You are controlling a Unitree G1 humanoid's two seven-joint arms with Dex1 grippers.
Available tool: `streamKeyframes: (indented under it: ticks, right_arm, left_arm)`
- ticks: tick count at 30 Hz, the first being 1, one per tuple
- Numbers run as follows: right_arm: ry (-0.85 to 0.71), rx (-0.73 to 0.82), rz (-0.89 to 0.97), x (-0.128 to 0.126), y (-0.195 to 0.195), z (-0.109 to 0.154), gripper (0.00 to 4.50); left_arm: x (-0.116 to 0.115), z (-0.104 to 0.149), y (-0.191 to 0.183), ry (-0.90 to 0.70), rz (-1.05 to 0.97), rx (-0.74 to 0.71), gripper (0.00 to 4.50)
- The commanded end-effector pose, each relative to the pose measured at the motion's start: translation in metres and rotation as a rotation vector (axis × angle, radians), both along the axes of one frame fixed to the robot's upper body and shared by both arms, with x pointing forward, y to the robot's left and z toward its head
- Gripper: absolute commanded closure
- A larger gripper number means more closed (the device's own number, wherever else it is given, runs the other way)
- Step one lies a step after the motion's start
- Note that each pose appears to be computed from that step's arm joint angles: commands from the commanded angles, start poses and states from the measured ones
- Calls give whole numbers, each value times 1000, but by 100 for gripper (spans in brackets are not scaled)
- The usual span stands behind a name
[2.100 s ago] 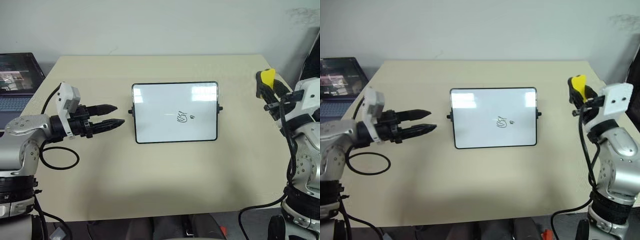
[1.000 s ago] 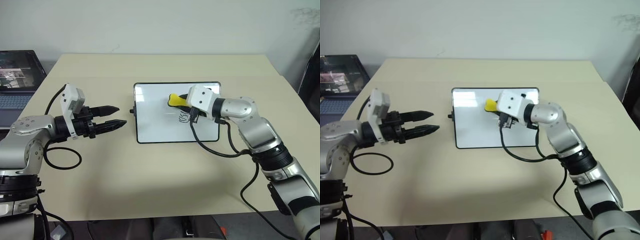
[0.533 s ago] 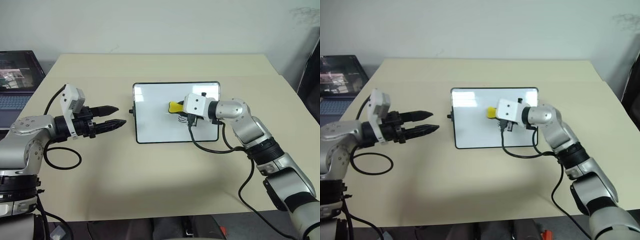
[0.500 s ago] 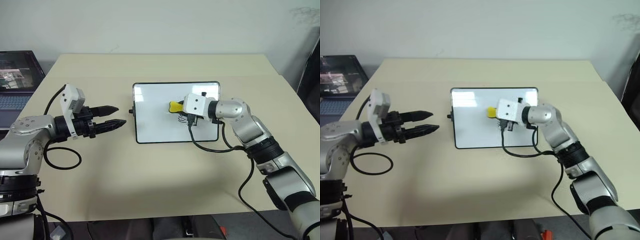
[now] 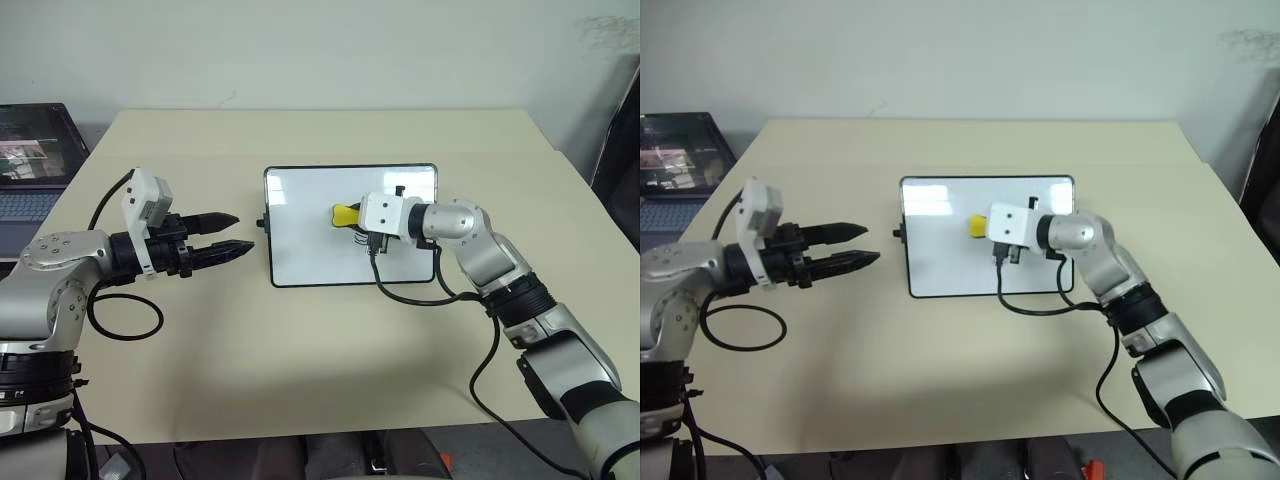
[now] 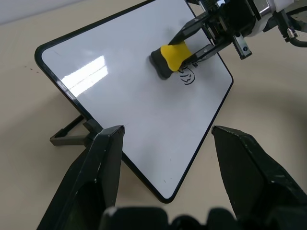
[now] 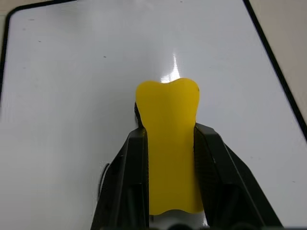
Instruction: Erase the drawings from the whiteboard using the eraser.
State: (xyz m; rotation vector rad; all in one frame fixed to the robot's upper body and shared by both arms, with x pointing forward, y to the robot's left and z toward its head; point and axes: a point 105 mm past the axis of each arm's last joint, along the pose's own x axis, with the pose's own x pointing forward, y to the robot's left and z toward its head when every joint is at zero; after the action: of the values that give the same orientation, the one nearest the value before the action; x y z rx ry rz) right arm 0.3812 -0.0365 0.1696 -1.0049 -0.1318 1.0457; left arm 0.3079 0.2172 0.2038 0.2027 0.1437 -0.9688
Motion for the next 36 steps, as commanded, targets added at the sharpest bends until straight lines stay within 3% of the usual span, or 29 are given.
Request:
streamKeyframes:
  ticks: [1, 8, 13, 30, 36]
  right_arm:
    - [65, -14, 10, -8, 1, -17, 354]
    - [146, -20, 31, -21, 3, -38, 354]
    - [140, -23, 19, -19, 1, -36, 354]
    - [-116, -114, -52, 15, -15, 27, 354]
    - [-136, -127, -68, 20, -17, 30, 354]
  left_arm:
    - [-2, 16, 2, -60, 0, 10, 136]
    - [-2, 16, 2, -61, 0, 12, 136]
    - [-2, 15, 3, -60, 4, 13, 136]
    - [1, 15, 5, -67, 8, 15, 136]
    - [1, 14, 3, -68, -1, 15, 136]
